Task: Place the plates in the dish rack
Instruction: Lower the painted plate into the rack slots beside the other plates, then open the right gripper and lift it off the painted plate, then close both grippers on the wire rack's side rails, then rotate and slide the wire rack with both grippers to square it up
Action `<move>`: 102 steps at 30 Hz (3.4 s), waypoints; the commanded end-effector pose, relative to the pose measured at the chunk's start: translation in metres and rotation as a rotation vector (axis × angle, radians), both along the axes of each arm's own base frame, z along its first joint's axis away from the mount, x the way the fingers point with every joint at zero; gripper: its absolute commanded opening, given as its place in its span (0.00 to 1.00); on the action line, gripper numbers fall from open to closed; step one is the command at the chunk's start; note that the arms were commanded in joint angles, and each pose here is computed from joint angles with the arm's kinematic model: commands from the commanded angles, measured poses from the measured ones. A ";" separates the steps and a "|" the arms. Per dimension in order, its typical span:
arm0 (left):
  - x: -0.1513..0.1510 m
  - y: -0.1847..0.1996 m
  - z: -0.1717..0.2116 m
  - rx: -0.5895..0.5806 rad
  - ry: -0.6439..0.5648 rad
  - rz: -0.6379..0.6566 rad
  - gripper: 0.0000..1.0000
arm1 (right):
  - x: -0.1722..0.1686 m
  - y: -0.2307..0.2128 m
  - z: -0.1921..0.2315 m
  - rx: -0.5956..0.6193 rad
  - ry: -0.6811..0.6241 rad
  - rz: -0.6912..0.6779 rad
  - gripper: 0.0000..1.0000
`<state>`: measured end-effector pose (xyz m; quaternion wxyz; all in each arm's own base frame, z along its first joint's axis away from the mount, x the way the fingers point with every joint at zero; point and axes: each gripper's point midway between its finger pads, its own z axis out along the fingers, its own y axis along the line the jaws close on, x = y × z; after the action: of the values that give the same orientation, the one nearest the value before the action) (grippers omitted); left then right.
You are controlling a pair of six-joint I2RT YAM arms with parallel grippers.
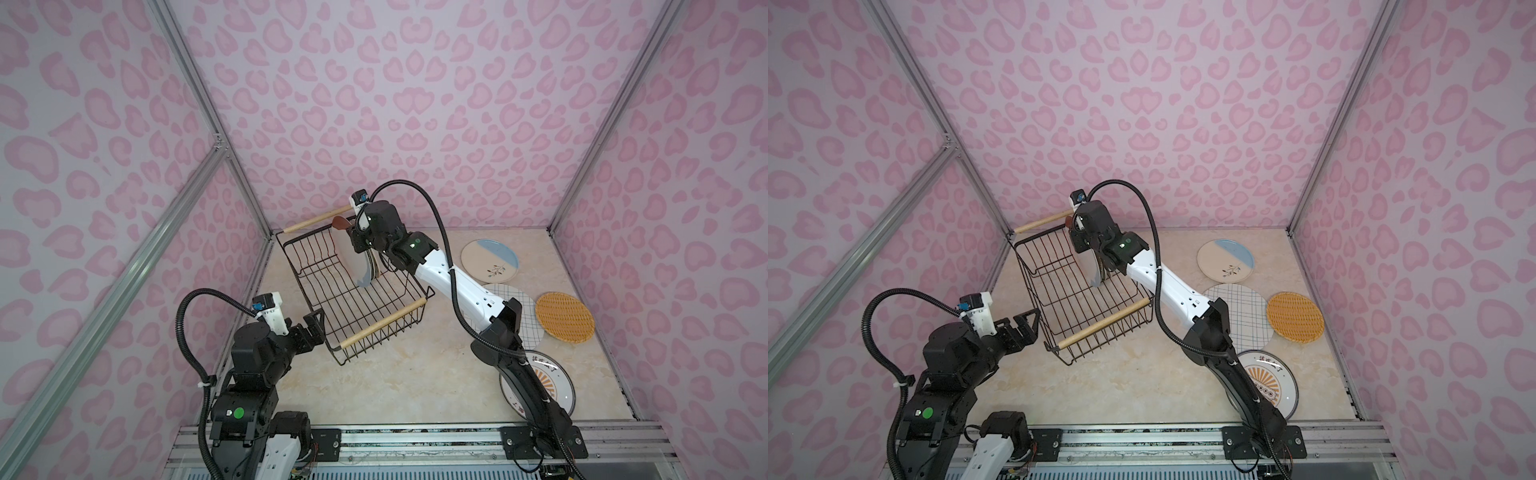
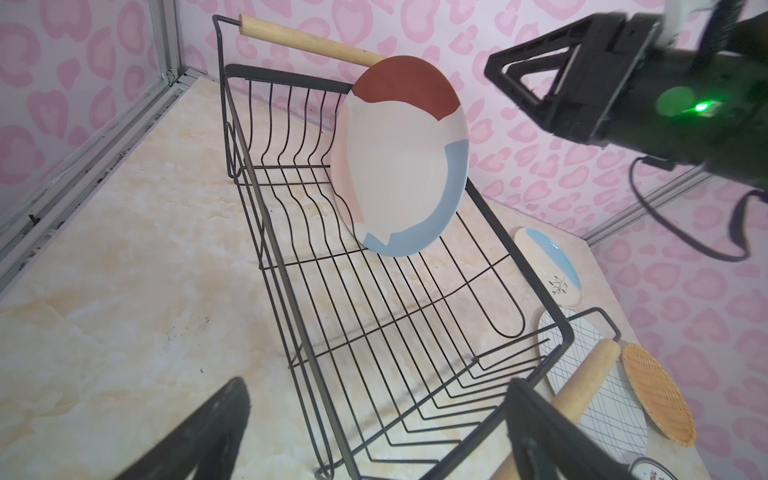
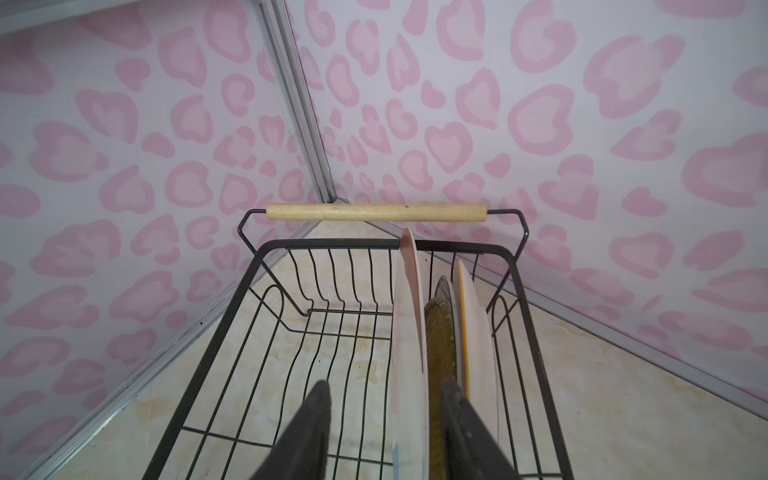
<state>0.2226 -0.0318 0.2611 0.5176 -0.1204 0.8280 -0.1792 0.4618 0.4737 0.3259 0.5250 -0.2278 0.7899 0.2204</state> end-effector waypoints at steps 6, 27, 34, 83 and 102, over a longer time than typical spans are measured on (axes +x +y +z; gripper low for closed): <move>0.016 0.005 -0.020 -0.060 0.103 0.068 0.97 | -0.019 -0.061 0.014 -0.051 0.089 -0.032 0.64; 0.090 0.036 -0.072 -0.058 0.458 0.339 0.62 | 0.010 -0.155 -0.135 -0.260 0.443 -0.091 0.68; 0.098 0.040 -0.086 -0.028 0.500 0.362 0.53 | 0.008 -0.141 -0.154 -0.279 0.518 -0.035 0.61; 0.138 -0.038 -0.095 -0.018 0.536 0.059 0.03 | -0.031 -0.205 -0.157 -0.152 0.563 -0.200 0.00; 0.154 -0.094 -0.095 -0.029 0.523 -0.104 0.03 | -0.086 -0.263 -0.150 0.012 0.572 -0.361 0.00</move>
<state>0.3692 -0.1089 0.1540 0.2612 -0.1211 0.9492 -0.1275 0.3799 0.2062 0.1719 0.3108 -0.0276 0.9366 0.1591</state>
